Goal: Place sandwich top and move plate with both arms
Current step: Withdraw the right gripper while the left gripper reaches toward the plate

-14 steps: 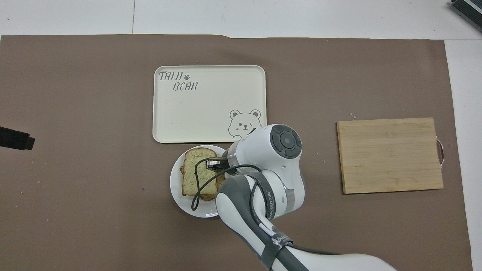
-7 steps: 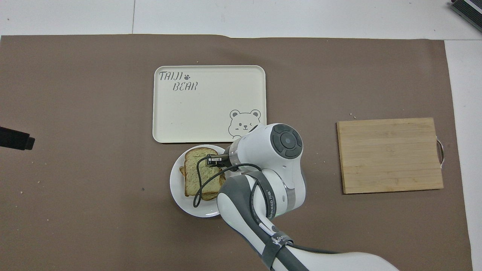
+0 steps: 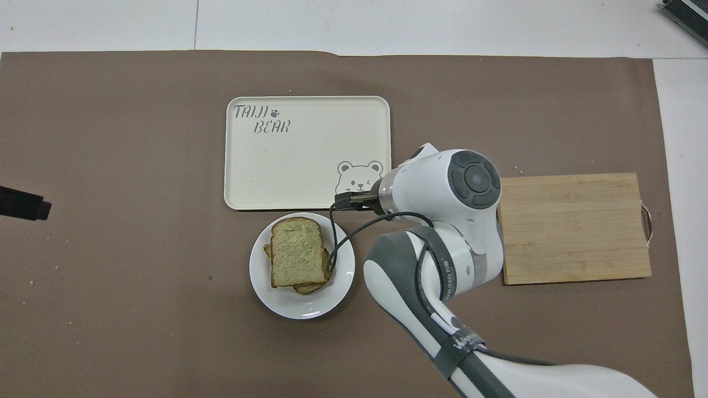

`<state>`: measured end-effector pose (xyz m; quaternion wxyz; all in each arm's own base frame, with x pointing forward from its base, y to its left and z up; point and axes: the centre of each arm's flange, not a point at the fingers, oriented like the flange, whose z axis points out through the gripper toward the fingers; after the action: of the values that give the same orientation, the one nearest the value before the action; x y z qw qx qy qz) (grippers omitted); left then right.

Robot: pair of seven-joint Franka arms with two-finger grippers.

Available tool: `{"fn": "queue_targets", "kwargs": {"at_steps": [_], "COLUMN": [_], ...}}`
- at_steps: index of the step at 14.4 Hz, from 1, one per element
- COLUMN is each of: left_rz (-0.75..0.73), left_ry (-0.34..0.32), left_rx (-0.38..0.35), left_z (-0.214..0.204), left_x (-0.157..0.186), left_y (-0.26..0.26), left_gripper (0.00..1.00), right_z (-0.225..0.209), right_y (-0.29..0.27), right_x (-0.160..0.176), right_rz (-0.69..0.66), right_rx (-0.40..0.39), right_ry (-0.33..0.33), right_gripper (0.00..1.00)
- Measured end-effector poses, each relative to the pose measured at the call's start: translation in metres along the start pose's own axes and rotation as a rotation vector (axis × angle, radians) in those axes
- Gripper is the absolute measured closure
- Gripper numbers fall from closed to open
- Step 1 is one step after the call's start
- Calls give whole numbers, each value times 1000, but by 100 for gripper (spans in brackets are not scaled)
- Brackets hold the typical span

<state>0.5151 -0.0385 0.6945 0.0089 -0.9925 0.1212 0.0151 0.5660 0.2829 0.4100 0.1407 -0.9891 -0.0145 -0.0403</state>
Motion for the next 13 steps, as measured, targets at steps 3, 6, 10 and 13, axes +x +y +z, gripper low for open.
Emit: {"fn": "queue_targets", "kwargs": {"at_steps": [3, 6, 10, 13], "left_rz": [-2, -14, -54, -67], "left_ry": [-1, -6, 7, 1], "left_rx": [0, -17, -151, -274], "left_z": [0, 3, 26, 72], "left_x": [0, 0, -6, -5], "left_y": [0, 1, -6, 4], "left_gripper": [0, 0, 0, 0], "right_z": [-33, -69, -121, -161], "right_y": [42, 81, 110, 145], "right_x": [11, 20, 31, 32], "right_rz": [-2, 3, 40, 105], "right_rx": [-90, -182, -231, -232], "right_ry": [8, 7, 17, 44], "right_gripper": [0, 0, 0, 0]}}
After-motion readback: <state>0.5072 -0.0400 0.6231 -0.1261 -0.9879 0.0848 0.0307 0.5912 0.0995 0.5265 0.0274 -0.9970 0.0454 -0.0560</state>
